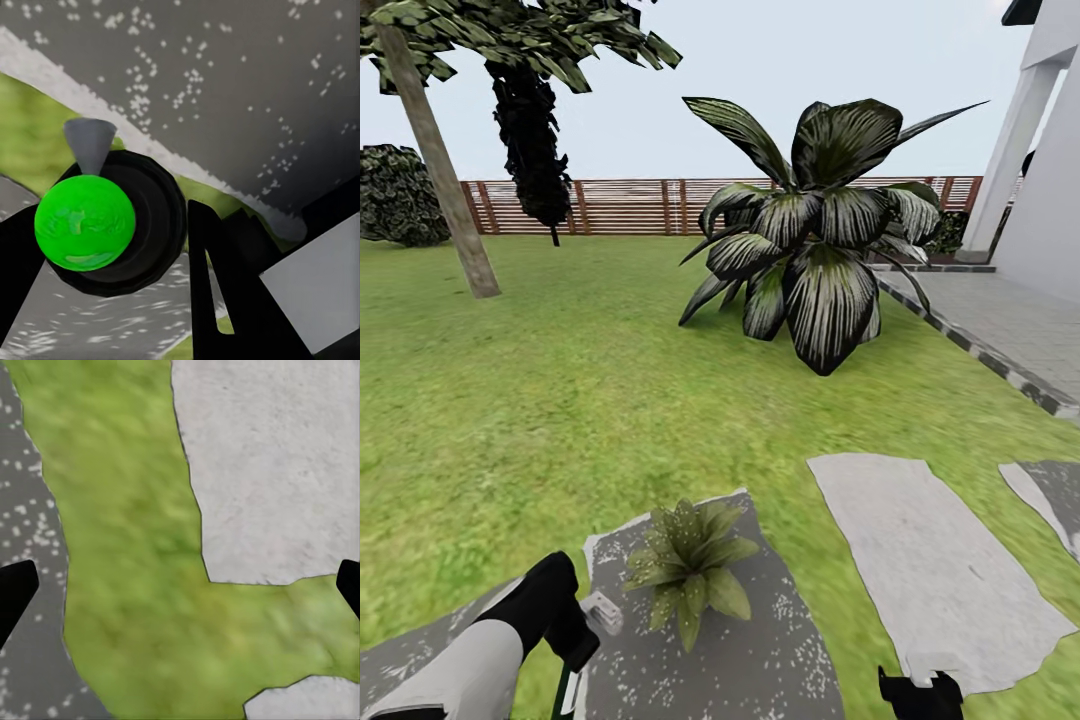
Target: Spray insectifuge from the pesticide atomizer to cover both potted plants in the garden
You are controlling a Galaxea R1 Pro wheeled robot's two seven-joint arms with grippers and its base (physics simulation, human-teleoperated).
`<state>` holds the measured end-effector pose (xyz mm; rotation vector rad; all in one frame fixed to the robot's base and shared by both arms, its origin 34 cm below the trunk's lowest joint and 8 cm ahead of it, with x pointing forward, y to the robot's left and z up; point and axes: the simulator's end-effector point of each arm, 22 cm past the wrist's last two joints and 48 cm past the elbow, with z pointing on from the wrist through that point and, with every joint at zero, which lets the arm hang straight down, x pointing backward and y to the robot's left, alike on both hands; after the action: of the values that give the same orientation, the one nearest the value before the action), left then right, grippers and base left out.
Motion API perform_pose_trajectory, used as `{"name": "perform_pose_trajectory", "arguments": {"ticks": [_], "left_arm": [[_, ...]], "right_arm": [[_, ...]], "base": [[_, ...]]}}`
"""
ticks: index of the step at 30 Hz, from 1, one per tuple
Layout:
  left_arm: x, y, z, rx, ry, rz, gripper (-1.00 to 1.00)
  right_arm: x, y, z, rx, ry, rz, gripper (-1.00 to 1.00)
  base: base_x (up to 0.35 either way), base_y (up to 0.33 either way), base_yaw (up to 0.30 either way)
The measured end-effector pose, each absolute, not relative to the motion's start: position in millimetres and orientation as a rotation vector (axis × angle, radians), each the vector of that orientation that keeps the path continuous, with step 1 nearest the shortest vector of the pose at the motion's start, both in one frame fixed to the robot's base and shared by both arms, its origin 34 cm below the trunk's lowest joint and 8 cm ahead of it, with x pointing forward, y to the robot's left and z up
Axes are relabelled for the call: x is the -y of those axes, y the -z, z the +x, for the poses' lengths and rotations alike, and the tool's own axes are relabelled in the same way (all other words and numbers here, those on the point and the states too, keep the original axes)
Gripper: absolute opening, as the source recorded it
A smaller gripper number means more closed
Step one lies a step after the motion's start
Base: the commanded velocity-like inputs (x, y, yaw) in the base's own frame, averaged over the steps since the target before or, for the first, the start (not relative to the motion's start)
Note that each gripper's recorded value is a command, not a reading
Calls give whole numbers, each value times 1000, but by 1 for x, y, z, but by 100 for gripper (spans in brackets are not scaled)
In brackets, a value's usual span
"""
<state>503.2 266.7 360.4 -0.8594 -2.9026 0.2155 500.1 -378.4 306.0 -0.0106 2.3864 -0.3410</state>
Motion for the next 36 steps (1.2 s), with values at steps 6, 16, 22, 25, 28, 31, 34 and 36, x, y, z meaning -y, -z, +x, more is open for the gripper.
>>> {"name": "perform_pose_trajectory", "arguments": {"ticks": [6, 16, 22, 25, 28, 31, 34, 36], "left_arm": [[-271, -364, 509, 2926, -213, -840, -100], [-278, -364, 514, 2962, -209, -787, -100], [-294, -357, 517, 2980, -87, -779, -100], [-296, -356, 516, 2980, -82, -773, -100], [-296, -353, 510, 2972, -85, -773, -100], [-296, -352, 509, 2971, -88, -776, -100], [-293, -352, 509, 2971, -93, -780, -100], [-292, -352, 509, 2971, -95, -783, -100]], "right_arm": [[378, -306, 500, -2386, 341, -10, 100], [378, -306, 500, -2386, 341, -10, 100], [378, -306, 500, -2386, 341, -10, 100], [378, -306, 500, -2386, 341, -10, 100], [379, -306, 500, -2386, 341, -10, 100], [379, -306, 500, -2386, 342, -10, 100], [378, -306, 500, -2386, 341, -10, 100], [378, -306, 500, -2386, 341, -10, 100]], "base": [[0, 0, 2], [83, -135, 60], [4, -27, 265], [0, -1, 106], [0, -147, 16], [0, -252, 8], [0, -270, 155], [-15, -272, 247]]}}
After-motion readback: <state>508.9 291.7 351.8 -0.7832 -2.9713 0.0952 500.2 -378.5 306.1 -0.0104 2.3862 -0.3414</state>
